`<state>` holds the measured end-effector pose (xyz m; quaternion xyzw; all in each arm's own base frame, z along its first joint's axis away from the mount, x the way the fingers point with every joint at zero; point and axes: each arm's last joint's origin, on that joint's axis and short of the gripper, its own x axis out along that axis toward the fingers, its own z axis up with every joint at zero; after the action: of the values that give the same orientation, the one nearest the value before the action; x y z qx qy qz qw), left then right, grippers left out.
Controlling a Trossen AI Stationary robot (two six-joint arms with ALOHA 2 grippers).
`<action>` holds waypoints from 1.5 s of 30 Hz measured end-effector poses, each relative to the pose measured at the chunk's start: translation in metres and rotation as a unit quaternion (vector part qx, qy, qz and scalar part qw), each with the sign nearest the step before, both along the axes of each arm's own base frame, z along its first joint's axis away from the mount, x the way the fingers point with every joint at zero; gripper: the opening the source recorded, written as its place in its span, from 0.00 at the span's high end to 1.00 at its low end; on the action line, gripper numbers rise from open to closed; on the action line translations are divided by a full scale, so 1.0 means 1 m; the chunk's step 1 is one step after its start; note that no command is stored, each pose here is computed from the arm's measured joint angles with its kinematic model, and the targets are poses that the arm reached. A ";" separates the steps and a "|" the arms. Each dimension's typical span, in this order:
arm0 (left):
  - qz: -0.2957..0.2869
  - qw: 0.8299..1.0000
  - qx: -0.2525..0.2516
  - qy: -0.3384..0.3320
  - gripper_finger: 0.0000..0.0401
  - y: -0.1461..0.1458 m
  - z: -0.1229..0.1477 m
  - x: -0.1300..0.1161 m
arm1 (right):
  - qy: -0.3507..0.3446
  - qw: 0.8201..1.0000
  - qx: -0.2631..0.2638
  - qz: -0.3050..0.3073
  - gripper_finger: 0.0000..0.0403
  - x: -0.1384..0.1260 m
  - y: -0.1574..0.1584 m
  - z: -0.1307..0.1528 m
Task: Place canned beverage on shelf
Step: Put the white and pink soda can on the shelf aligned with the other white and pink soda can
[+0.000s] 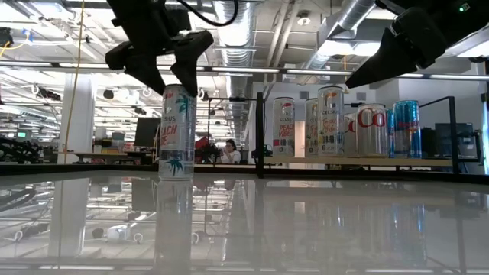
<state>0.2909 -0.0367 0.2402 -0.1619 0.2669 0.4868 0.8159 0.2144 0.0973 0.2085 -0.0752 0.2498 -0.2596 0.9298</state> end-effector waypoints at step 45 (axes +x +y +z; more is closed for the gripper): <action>-0.519 0.830 0.079 0.191 0.25 0.057 0.070 -0.047 | 0.002 1.000 0.009 0.008 0.20 0.000 0.001 0.000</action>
<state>0.2443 0.0202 0.3101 0.1611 0.4229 0.0327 0.8912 0.2149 0.0981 0.2085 -0.0690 0.2534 -0.2495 0.9321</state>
